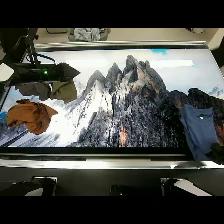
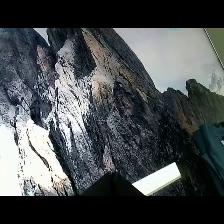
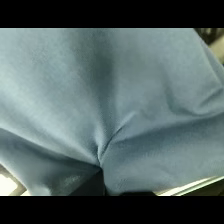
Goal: Fold the shirts.
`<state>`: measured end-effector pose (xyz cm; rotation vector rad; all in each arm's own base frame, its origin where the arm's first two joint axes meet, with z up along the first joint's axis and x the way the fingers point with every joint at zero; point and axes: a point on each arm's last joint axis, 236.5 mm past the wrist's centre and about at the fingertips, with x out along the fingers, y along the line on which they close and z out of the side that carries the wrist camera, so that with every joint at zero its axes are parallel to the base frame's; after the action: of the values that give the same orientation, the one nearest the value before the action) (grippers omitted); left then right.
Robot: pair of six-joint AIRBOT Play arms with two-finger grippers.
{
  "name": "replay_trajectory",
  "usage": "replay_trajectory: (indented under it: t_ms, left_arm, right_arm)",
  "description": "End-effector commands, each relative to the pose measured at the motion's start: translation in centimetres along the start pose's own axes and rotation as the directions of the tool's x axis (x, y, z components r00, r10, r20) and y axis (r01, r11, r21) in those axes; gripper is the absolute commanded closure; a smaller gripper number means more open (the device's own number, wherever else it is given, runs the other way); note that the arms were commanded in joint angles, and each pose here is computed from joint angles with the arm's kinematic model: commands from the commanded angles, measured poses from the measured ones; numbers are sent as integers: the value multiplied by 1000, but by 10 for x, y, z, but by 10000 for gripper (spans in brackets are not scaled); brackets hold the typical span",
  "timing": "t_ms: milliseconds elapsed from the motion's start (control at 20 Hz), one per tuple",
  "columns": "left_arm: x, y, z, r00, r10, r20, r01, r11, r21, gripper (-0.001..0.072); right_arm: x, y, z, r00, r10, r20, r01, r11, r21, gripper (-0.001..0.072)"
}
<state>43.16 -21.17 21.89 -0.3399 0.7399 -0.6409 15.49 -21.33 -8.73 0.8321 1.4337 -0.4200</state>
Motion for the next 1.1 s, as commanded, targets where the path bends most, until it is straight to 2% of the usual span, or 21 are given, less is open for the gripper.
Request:
replay_trajectory:
  t_ms: [0,50,100,150,200,300,400,450,500,600,650,700,750,800,900,950,1000,1050]
  left_arm:
    - [1,-3,-1,1000,-5,-4,5,1000,4,680]
    - [1,-3,-1,1000,-5,-4,5,1000,4,681]
    - [1,-3,-1,1000,-5,-4,5,1000,4,681]
    - [0,-3,-1,1000,-6,-2,6,1000,4,680]
    - [-1,-5,0,1000,-6,3,6,1000,7,680]
    - [-9,-8,10,1000,-6,29,6,1000,18,681]
    - [-26,-7,38,994,40,101,-48,995,85,683]
    - [-36,-1,56,984,99,145,-118,985,126,684]
    - [-48,11,75,963,192,190,-222,963,152,684]
    - [-70,49,100,877,415,242,-459,873,166,684]
    - [-76,73,101,827,513,230,-551,821,152,683]
    - [-76,98,92,786,591,183,-616,775,142,681]
    - [-69,119,71,768,635,88,-641,756,137,674]
    - [-60,139,40,746,664,-41,-654,744,136,561]
    - [-49,168,-50,632,675,-382,-674,721,159,55]
    - [-44,172,-95,573,629,-526,-653,738,171,18]
    - [-34,170,-124,556,580,-596,-606,773,186,18]
    - [-25,169,-139,562,559,-610,-584,790,186,18]
  right_arm:
    - [1,-7,-7,999,-39,11,39,999,2,659]
    - [0,-7,-6,999,-40,13,40,999,1,503]
    - [-5,-7,0,999,-45,30,46,999,-27,245]
    - [-16,-8,11,996,-55,67,61,994,-93,82]
    - [-37,-9,29,990,-73,123,92,984,-154,67]
    - [-110,-6,85,930,-119,347,208,950,-233,67]
    - [-207,31,146,776,-127,618,426,828,-364,70]
    - [-252,70,166,687,-85,722,530,739,-417,71]
    - [-281,117,179,615,-9,789,573,692,-439,71]
    - [-301,229,179,533,195,823,599,600,-530,72]
    - [-292,279,167,539,280,794,576,565,-591,73]
    - [-266,325,146,594,338,730,509,545,-667,73]
    - [-231,353,123,682,336,650,427,538,-726,73]
    - [-194,364,101,776,288,561,366,520,-772,72]
    - [-119,372,49,936,182,301,195,442,-876,78]
    - [-89,367,19,984,116,136,84,374,-924,86]
    - [-69,358,1,999,44,29,12,346,-938,86]
    - [-59,350,-5,1000,-6,-19,-15,351,-936,86]
